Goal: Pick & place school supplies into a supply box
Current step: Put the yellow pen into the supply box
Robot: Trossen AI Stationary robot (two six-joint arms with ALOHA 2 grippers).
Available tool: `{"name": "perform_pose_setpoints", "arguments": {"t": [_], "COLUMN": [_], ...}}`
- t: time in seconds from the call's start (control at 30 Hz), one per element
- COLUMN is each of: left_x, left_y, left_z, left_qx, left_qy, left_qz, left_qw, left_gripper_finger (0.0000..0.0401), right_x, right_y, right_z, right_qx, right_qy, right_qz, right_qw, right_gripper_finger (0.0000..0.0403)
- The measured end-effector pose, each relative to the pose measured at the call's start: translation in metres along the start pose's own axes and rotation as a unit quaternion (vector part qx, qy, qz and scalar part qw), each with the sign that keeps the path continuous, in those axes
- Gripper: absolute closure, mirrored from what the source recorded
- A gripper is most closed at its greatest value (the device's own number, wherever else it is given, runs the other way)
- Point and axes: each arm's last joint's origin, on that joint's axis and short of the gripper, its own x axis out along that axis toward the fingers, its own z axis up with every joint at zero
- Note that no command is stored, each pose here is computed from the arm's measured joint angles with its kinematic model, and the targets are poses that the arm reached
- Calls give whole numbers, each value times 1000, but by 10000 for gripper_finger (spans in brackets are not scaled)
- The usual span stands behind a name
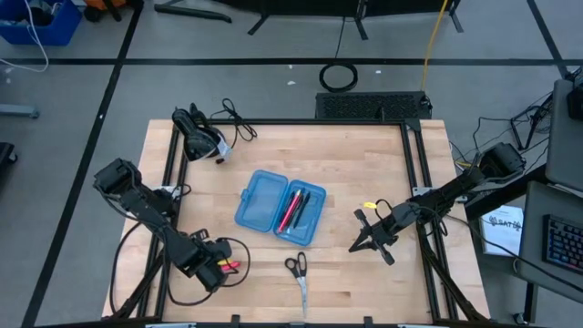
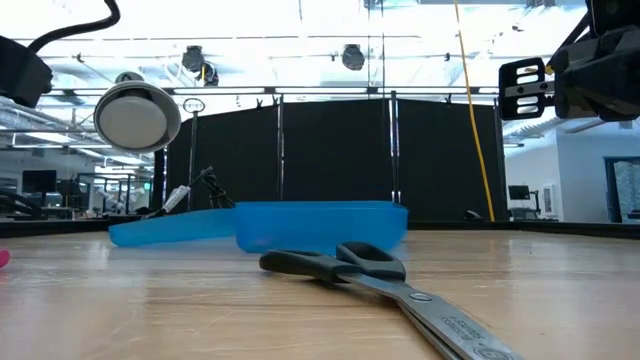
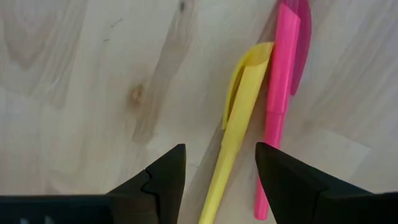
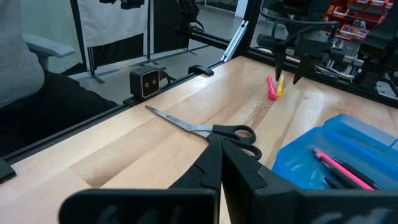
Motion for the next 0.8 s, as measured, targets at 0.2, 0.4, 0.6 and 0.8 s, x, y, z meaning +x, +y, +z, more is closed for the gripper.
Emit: {"name": "perform_pose_setpoints", "arguments": {"t": [0.2,0.4,0.6,0.8], "left_x": [0,12,20,26], "left_y": [2,9,9,14], "left_z": [-1,-5,-5,-3], "left_qx": [13,13,22,18], "left_qy": [4,28,13,8], "left_qz": [10,12,-18,-21], "left_qw": [1000,999,1000,1000], "left_gripper_finger": [206,206,206,210], "right_x": [0,0,0,0], "right_y": [0,0,0,0], "right_z": [0,0,0,0], "right_qx": [0,0,2,2], "right_qy": [0,0,0,0], "right_qz": [0,0,0,0], "right_qw": [1000,1000,1000,1000], "right_gripper_finger": [403,403,403,403]}}
